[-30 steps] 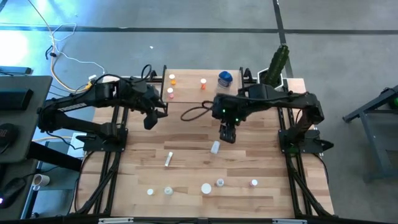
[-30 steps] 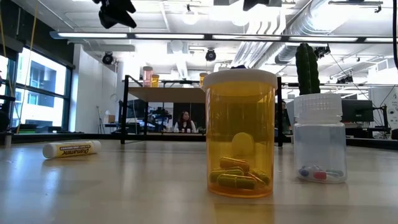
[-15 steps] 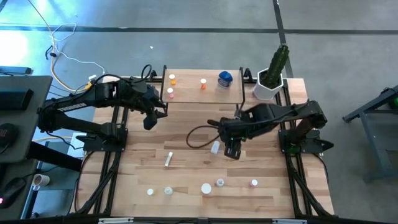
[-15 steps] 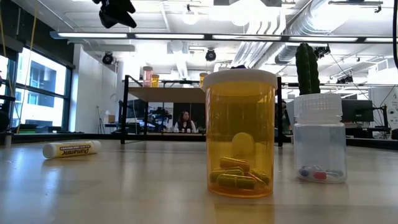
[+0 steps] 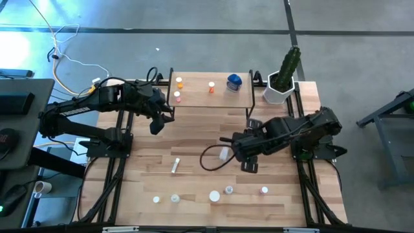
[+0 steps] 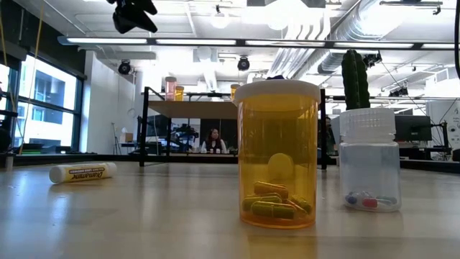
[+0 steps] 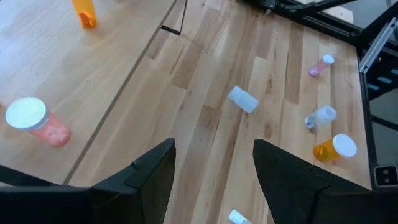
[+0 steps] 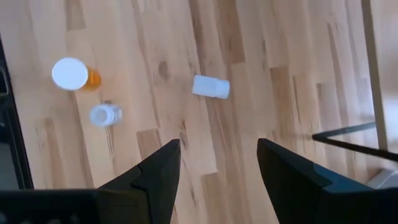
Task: Pick and place medicine bottles onto shelf by color
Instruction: Put the bottom right transparent pill bottle on the shelf
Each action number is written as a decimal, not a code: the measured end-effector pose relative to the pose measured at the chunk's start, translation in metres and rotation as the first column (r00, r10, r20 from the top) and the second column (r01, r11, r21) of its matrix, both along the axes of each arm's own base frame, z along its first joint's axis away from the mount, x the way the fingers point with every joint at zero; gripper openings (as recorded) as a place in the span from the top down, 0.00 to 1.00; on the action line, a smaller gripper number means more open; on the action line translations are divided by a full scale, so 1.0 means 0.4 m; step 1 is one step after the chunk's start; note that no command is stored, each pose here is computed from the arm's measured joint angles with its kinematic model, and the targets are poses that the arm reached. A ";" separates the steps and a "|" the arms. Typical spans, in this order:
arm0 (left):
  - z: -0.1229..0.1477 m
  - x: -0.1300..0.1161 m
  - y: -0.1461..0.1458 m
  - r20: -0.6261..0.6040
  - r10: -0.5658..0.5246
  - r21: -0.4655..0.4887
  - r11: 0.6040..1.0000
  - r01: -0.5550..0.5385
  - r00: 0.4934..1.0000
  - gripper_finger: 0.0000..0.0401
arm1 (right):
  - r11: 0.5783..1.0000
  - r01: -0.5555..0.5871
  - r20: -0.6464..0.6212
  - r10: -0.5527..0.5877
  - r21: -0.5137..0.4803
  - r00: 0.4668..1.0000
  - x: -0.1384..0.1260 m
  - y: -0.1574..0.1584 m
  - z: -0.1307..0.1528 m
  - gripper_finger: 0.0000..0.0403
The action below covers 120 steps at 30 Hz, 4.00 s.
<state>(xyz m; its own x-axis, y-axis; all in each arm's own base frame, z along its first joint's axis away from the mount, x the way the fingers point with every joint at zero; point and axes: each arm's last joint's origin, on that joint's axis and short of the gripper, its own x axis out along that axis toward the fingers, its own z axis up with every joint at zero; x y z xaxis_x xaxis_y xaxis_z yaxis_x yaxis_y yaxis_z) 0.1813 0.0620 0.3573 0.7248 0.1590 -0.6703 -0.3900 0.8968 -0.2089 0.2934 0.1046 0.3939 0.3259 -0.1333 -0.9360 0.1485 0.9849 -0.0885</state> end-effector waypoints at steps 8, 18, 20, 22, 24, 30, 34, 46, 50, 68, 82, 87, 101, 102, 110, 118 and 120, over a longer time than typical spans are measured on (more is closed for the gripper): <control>0.000 0.000 -0.001 0.009 0.038 -0.044 0.998 -0.038 0.999 0.48 | 0.991 -0.128 -0.012 0.128 -0.025 0.992 -0.014 0.035 0.001 0.49; 0.000 0.008 -0.027 0.016 0.025 -0.090 0.996 -0.023 1.000 0.48 | 0.990 -0.138 0.041 0.137 0.034 0.990 -0.088 0.027 -0.060 0.49; 0.000 0.010 -0.033 0.017 0.021 -0.099 0.995 -0.019 1.000 0.48 | 0.985 -0.139 0.125 0.126 0.098 0.984 -0.099 0.024 -0.078 0.49; 0.000 0.011 -0.038 0.018 0.012 -0.101 0.995 -0.010 1.000 0.48 | 0.977 -0.145 0.188 0.115 0.154 0.975 -0.111 0.021 -0.095 0.49; 0.000 0.013 -0.042 0.017 0.003 -0.100 0.995 -0.001 1.000 0.48 | 0.970 -0.140 0.224 0.094 0.199 0.970 -0.120 0.019 -0.115 0.49; 0.000 0.015 -0.051 0.016 -0.011 -0.101 0.995 0.012 1.000 0.48 | 0.947 -0.189 0.357 0.086 0.262 0.930 -0.120 0.041 -0.169 0.49; 0.000 0.016 -0.057 0.017 0.001 -0.111 0.994 0.001 1.000 0.48 | 0.927 -0.253 0.407 0.126 0.275 0.905 -0.110 0.077 -0.228 0.49; 0.000 0.018 -0.065 0.022 0.036 -0.164 0.986 -0.032 0.999 0.48 | 0.891 -0.404 0.506 0.256 0.207 0.823 -0.076 0.141 -0.346 0.49; 0.000 0.018 -0.065 0.022 0.037 -0.165 0.986 -0.033 0.999 0.48 | 0.886 -0.430 0.498 0.299 0.171 0.814 -0.050 0.156 -0.386 0.49; 0.000 0.018 -0.065 0.022 0.037 -0.165 0.986 -0.033 0.999 0.48 | 0.892 -0.430 0.386 0.351 0.139 0.853 0.007 0.192 -0.533 0.49; 0.000 0.018 -0.065 0.022 0.037 -0.164 0.986 -0.033 0.999 0.48 | 0.904 -0.400 0.331 0.335 0.151 0.882 0.019 0.198 -0.588 0.52; 0.000 0.018 -0.065 0.022 0.037 -0.164 0.986 -0.033 0.999 0.48 | 0.910 -0.375 0.333 0.304 0.173 0.892 0.019 0.198 -0.588 0.64; 0.000 0.018 -0.065 0.021 0.027 -0.154 0.988 -0.023 0.999 0.48 | 0.931 -0.140 0.313 0.029 0.338 0.949 0.015 0.194 -0.569 0.69; 0.000 0.018 -0.065 0.020 0.017 -0.143 0.990 -0.014 1.000 0.48 | 0.933 -0.108 0.317 -0.006 0.343 0.948 0.012 0.190 -0.560 0.69; 0.000 0.018 -0.065 0.014 -0.035 -0.087 0.996 0.036 0.999 0.48 | 0.929 0.208 0.406 -0.324 0.306 0.855 -0.028 0.130 -0.462 0.69; 0.000 0.018 -0.064 0.005 -0.083 -0.031 0.996 0.083 0.997 0.48 | 0.857 0.439 0.523 -0.513 0.270 0.681 -0.046 -0.008 -0.363 0.69; 0.000 0.018 -0.064 0.002 -0.090 -0.020 0.996 0.090 0.996 0.48 | 0.838 0.473 0.552 -0.538 0.270 0.637 -0.048 -0.050 -0.337 0.69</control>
<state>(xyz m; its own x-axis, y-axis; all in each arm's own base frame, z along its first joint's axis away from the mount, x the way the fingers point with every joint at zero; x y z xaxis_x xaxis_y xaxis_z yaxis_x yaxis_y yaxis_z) 0.1884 0.0366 0.3572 0.7365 0.0794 -0.6718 -0.3074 0.9239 -0.2279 0.2740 0.0844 0.2591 0.7139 -0.3705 -0.5942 0.6148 0.7379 0.2784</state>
